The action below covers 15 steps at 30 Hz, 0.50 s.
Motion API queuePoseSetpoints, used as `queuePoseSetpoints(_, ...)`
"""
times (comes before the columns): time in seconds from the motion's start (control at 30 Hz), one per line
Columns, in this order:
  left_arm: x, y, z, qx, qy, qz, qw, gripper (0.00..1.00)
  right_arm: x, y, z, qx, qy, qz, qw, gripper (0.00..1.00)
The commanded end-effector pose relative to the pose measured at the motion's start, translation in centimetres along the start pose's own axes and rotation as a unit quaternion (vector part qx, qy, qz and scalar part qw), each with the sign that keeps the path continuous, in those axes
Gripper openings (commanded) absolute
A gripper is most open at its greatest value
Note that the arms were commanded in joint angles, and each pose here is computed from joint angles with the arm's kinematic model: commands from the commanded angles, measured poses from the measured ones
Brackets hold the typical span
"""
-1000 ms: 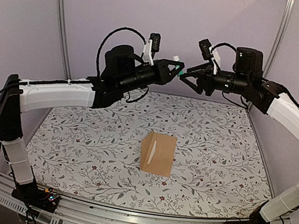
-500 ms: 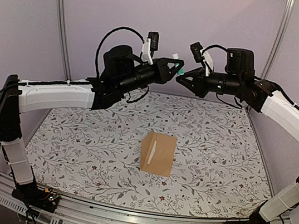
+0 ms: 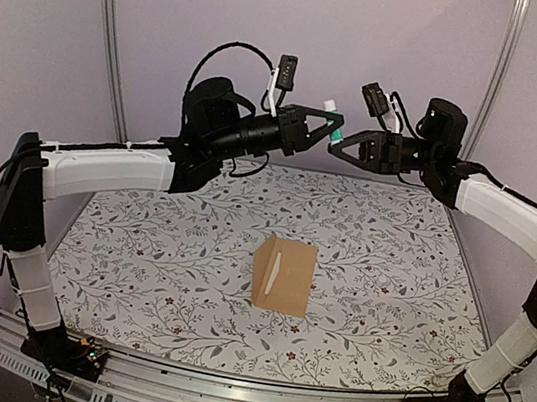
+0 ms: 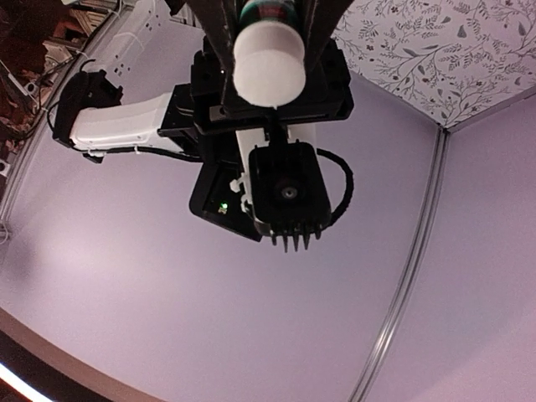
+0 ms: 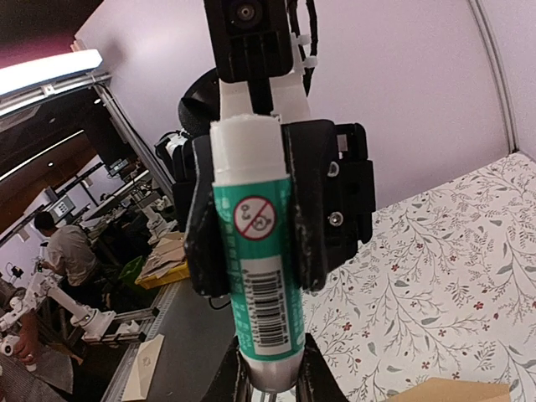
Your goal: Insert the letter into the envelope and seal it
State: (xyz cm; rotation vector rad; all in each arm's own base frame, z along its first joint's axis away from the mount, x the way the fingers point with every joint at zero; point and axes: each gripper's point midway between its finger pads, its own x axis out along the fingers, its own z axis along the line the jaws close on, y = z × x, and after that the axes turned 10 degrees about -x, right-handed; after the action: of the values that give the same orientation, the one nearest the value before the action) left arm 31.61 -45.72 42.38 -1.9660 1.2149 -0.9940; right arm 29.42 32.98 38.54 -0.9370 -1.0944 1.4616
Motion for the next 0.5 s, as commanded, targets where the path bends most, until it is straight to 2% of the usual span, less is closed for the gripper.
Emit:
queuePoseSetpoints(0.0,0.1,1.9,1.5,-0.012,0.044,0.066,0.997,0.0,-2.1,-0.7,2.5,0.06,-0.085,0.015,0.994,0.08)
queuePoseSetpoints(0.07,0.2,1.5,1.8,-0.008,0.033,0.06,0.998,0.0,-2.4,-0.8,2.2,0.067,-0.076,0.011,0.995,0.14)
queuePoseSetpoints(0.13,0.3,1.2,2.0,-0.004,0.022,0.058,0.998,0.0,-2.6,-0.7,1.3,0.082,-0.052,0.004,0.995,0.27)
queuePoseSetpoints(0.17,0.4,1.0,2.2,-0.003,0.013,0.057,0.998,0.0,-2.8,-0.6,0.7,0.091,-0.028,0.0,0.995,0.34)
queuePoseSetpoints(0.27,0.4,0.1,3.2,-0.005,-0.032,0.043,0.999,0.0,-3.5,0.1,-2.5,0.08,0.103,0.007,0.991,0.43)
queuePoseSetpoints(0.37,-0.1,-1.2,4.3,-0.012,-0.09,0.012,0.996,0.0,-4.7,0.4,-5.5,-0.041,0.274,0.058,0.959,0.51)
queuePoseSetpoints(0.47,-0.6,-2.1,4.5,-0.014,-0.117,-0.016,0.993,0.0,-5.5,0.3,-6.2,-0.127,0.349,0.099,0.923,0.54)
